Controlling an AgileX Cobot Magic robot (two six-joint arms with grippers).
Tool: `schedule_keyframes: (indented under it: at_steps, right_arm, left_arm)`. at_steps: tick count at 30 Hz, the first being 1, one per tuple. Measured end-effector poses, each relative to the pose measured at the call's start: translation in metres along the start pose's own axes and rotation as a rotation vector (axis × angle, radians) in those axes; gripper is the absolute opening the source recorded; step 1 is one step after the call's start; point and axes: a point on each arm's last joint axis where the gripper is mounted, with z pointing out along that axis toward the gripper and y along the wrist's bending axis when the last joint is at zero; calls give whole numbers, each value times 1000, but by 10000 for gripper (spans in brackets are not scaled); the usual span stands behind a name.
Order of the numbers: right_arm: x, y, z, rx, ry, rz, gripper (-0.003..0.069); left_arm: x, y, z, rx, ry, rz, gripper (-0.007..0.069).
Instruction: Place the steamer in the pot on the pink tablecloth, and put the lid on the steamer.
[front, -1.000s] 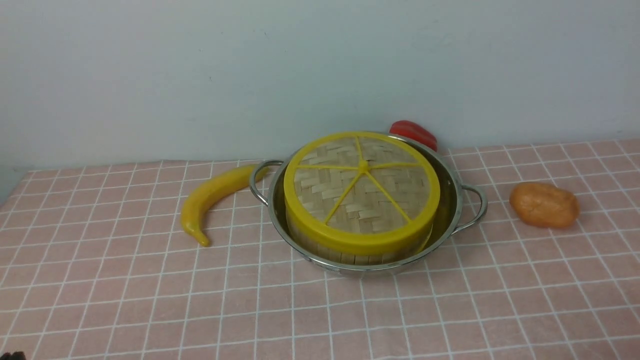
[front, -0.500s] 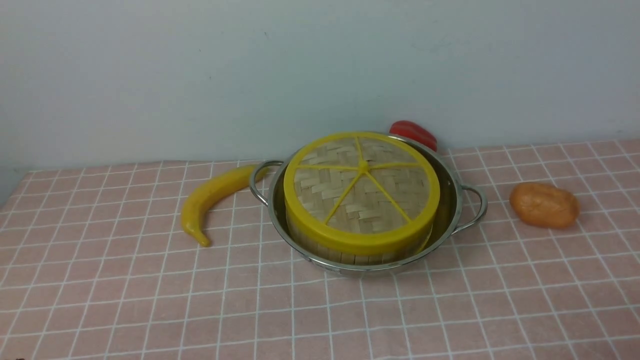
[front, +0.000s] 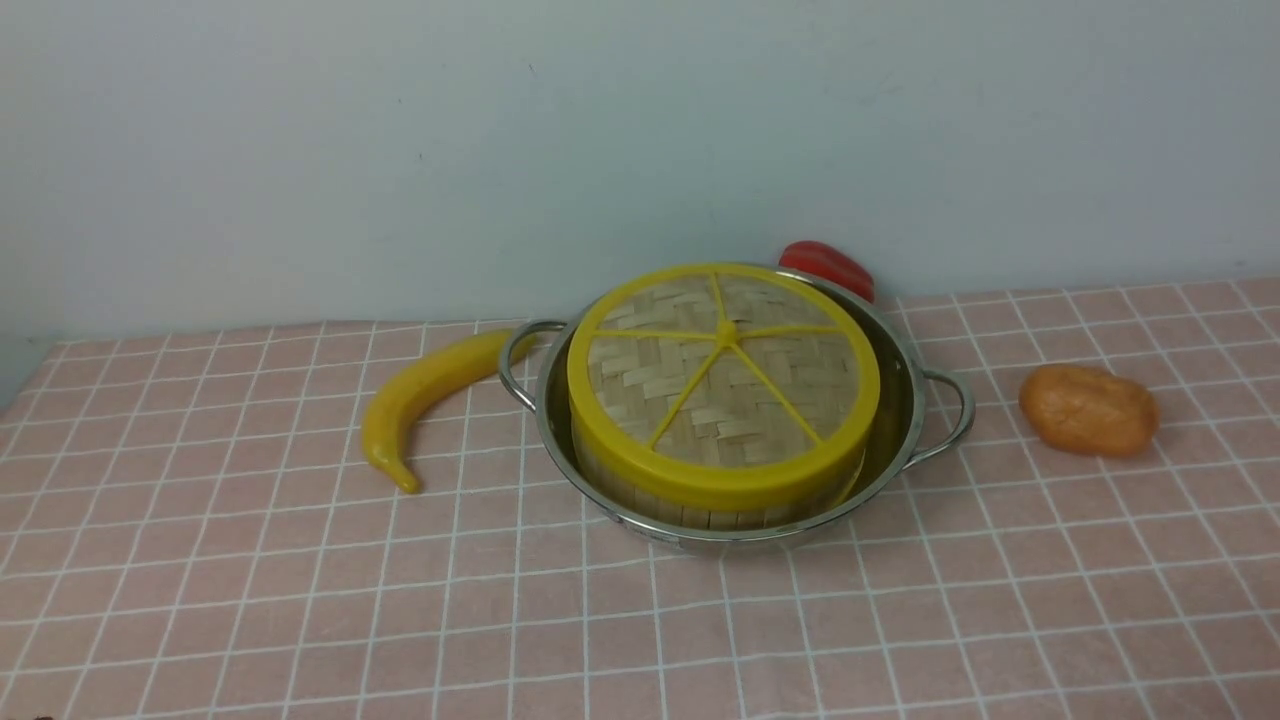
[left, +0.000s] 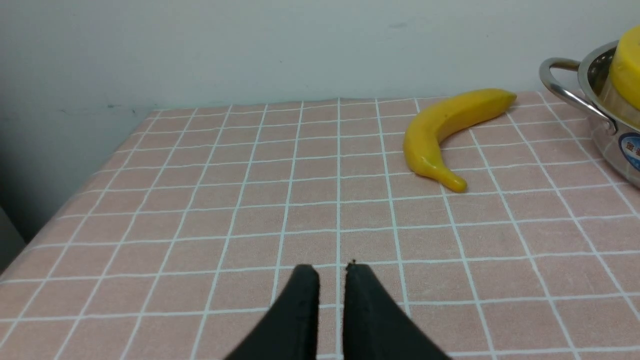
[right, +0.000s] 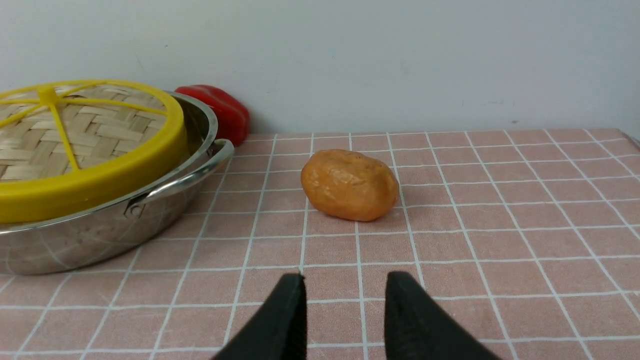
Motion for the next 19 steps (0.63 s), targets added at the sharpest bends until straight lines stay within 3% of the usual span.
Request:
schedule_keyframes:
  at_steps: [19]
  right_arm:
    - [0, 0, 0, 0, 0, 0, 242]
  left_arm:
    - [0, 0, 0, 0, 0, 0, 96]
